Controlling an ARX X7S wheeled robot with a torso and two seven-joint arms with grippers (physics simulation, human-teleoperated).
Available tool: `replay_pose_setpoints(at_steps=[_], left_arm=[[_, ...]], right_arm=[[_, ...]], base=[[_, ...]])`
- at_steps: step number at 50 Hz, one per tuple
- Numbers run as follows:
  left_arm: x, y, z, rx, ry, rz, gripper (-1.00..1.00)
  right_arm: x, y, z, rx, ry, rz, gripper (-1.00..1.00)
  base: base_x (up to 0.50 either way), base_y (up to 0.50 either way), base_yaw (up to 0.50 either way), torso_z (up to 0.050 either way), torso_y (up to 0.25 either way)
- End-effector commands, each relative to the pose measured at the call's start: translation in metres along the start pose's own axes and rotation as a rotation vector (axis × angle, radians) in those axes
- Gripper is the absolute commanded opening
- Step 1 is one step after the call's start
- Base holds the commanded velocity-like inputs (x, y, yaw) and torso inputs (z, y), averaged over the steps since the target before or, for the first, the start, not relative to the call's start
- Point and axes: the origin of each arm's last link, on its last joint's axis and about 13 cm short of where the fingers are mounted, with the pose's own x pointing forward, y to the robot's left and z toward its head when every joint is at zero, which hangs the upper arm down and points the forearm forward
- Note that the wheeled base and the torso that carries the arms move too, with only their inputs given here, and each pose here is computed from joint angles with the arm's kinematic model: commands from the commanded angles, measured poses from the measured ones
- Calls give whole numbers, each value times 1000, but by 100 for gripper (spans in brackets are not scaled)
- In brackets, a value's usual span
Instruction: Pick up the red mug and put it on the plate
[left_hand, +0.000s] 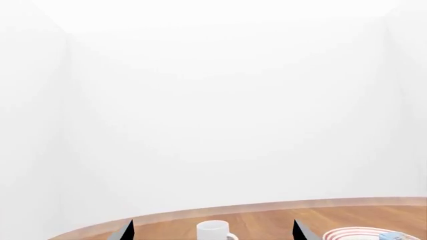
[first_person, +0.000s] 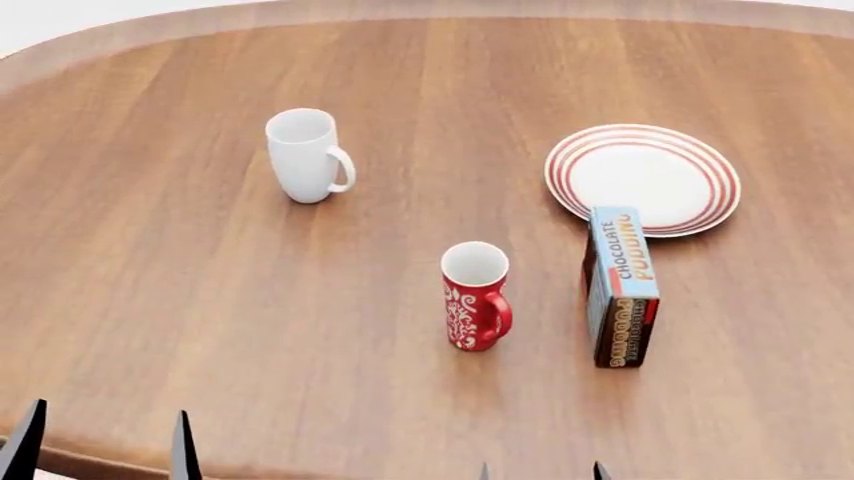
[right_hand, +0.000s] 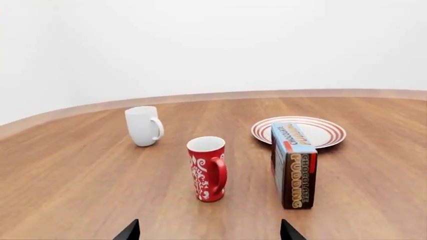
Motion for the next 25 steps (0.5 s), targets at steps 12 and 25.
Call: replay_pose_setpoints(at_steps=[12, 25], left_arm=[[0, 0, 0, 3, -1, 2, 100], [0, 0, 0, 0, 1, -1, 100]], right_arm=[[-1, 0, 1, 4, -4, -8, 100], [0, -1, 0, 6, -4, -9, 100]], base=[[17, 0, 0, 0, 0], [107, 0, 0, 0, 0]])
